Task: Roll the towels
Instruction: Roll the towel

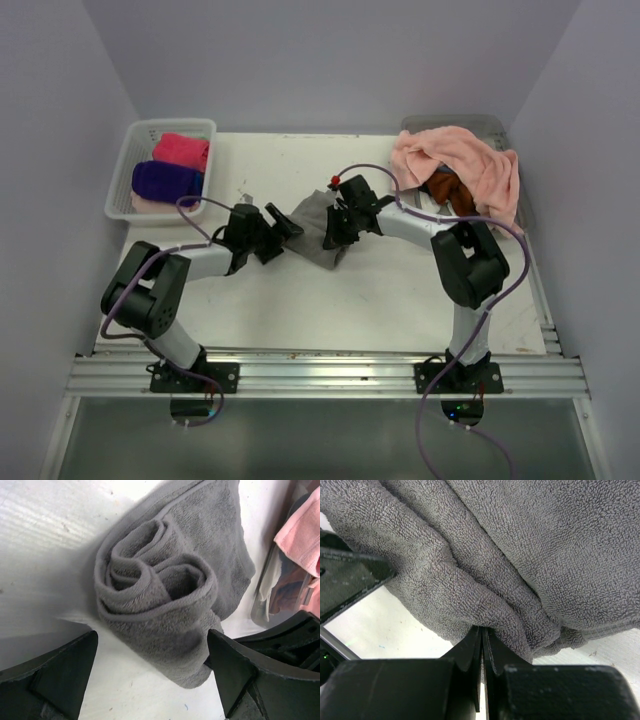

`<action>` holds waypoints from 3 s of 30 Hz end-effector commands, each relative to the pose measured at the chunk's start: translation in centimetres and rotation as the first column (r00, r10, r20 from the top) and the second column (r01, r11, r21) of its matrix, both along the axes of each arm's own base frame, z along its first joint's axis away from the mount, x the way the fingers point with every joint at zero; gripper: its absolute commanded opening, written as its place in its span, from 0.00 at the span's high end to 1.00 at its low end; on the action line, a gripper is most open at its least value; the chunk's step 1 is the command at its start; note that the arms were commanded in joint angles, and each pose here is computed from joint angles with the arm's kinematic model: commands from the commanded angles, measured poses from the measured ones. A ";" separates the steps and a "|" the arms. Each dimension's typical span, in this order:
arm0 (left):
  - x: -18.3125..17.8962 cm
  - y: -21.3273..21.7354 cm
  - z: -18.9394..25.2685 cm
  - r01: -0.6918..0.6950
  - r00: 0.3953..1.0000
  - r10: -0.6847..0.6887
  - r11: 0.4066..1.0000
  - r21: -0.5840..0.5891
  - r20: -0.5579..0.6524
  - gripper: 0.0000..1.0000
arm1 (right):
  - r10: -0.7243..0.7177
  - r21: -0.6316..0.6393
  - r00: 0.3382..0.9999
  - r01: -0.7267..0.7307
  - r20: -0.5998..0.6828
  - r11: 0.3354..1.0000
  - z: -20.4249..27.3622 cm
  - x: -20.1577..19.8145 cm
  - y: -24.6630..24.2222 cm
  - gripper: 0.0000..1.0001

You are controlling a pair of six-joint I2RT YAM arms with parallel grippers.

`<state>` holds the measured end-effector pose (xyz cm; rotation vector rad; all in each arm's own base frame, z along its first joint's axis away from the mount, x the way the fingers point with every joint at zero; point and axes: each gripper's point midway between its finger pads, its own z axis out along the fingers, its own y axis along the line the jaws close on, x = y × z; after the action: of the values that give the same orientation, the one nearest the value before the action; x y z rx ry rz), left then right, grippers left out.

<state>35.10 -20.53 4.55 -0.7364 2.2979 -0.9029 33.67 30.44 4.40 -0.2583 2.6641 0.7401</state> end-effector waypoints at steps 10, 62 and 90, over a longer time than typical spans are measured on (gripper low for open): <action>2.4 -1.0 -1.9 -0.056 0.996 0.055 0.998 -0.006 -0.063 0.36 | -0.008 -0.143 0.997 -0.003 -0.077 0.990 -3.0 -2.8 -3.1 0.96; -1.9 1.1 1.9 0.162 0.953 -0.139 0.985 0.064 -0.268 0.73 | 0.556 -0.628 0.632 -0.137 0.540 0.766 2.2 -4.1 4.6 0.94; -1.3 1.8 5.2 0.213 0.976 -0.215 0.974 -0.084 -0.018 0.00 | 0.217 0.393 0.976 -0.214 0.038 0.894 4.7 -5.1 5.3 0.94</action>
<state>32.83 -17.57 8.49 -0.6298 2.4802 -1.0097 31.08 34.17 7.87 -0.5089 2.3948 0.9862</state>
